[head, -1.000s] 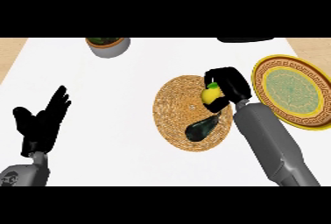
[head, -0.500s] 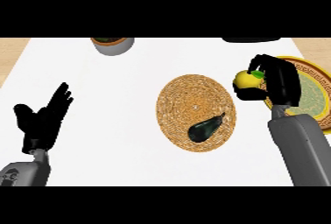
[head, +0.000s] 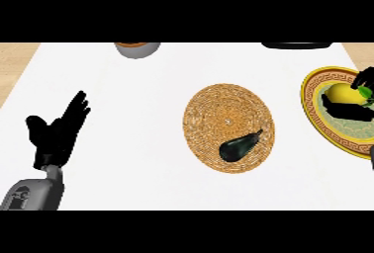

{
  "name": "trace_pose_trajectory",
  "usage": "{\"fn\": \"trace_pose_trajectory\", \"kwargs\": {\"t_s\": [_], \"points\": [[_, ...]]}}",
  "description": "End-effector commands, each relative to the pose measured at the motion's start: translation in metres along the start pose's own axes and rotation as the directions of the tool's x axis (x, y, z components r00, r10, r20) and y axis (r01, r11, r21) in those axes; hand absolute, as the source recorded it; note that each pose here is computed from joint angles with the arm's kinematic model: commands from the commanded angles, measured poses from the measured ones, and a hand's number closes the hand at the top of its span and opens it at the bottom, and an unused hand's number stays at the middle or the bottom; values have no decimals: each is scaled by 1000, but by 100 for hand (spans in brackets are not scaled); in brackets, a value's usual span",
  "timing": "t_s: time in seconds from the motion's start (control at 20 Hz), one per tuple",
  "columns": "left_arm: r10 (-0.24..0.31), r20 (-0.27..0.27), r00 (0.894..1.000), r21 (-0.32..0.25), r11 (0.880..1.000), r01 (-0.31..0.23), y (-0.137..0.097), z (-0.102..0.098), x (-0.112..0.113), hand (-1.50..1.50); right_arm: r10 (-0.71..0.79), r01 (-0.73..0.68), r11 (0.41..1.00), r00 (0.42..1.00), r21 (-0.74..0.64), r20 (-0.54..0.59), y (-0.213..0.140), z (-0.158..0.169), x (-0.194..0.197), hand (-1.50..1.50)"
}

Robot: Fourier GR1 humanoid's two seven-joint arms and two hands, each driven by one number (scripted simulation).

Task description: Pick the lemon from the placemat and place it in the plate

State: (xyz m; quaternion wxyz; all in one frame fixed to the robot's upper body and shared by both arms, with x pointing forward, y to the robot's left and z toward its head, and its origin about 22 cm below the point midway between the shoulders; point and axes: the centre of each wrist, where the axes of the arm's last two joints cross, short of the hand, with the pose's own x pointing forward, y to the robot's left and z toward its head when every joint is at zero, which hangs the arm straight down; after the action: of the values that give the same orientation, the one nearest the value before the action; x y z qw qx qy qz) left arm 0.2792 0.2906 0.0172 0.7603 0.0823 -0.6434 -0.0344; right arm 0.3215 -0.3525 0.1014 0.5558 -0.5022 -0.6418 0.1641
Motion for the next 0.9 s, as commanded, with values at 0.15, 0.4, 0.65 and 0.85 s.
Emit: {"fn": "trace_pose_trajectory", "kwargs": {"t_s": [0.15,0.4,0.65,0.85], "points": [[8,-8,1000,-11,1000,-8,1,14,1,0,34,-34,999,998,1,-58,-34,-17,-74,150],[1,24,1000,-19,1000,-1,-1,-9,5,0,193,-177,968,978,179,-82,-26,-37,-95,150],[-10,3,1000,-39,999,10,-1,0,1,0,11,45,957,981,285,-191,-26,-27,-133,-150],[2,12,1000,-28,1000,-2,-11,-4,3,0,-70,89,963,994,254,-83,-20,-26,-141,-150]]}}
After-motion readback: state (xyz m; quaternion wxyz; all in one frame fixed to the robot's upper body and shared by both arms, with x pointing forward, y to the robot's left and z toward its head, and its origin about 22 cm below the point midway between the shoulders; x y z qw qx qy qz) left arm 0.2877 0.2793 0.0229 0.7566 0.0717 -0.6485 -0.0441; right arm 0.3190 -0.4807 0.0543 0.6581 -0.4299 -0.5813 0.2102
